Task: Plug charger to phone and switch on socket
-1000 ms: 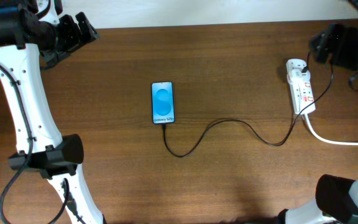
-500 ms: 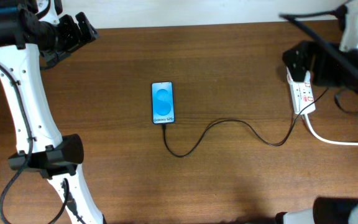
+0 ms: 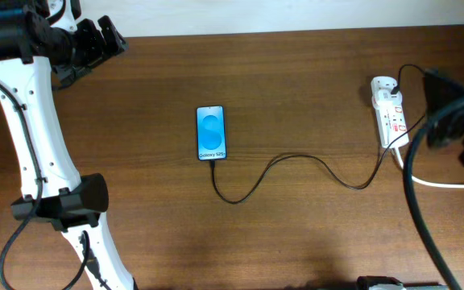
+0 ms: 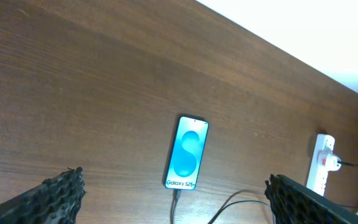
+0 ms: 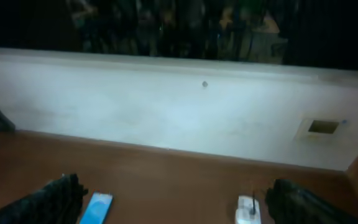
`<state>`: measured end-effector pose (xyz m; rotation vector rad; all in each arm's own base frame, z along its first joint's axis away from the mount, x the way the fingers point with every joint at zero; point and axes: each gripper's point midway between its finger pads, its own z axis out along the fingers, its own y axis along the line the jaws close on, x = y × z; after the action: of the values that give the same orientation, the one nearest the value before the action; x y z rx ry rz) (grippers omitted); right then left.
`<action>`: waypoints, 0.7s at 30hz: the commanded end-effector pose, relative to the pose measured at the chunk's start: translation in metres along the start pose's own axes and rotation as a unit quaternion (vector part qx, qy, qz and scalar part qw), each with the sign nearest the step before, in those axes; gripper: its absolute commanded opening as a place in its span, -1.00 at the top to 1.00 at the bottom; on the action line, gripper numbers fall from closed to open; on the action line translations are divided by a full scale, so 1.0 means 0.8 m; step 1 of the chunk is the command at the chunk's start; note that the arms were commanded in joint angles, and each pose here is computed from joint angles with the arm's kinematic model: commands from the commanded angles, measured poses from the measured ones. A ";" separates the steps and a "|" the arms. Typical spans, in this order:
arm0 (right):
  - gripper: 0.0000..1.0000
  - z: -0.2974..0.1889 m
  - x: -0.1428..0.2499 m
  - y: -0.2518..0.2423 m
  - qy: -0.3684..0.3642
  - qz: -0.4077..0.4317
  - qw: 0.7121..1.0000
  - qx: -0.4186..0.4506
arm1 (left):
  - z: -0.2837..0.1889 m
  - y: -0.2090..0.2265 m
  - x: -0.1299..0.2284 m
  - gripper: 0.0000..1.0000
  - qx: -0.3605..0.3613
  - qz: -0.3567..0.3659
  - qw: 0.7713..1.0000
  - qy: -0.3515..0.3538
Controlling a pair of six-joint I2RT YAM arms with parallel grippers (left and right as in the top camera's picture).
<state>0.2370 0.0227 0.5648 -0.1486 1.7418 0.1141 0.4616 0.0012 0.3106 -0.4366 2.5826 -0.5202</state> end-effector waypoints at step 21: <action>-0.97 0.076 0.410 0.008 -0.156 -0.047 0.987 0.002 | -0.007 -0.003 -0.001 -0.99 0.005 -0.001 1.000 -0.007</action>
<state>0.2386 0.0280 0.2500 -0.2062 1.4138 0.0625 0.4615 0.0011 0.3108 -0.4368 2.5822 -0.5208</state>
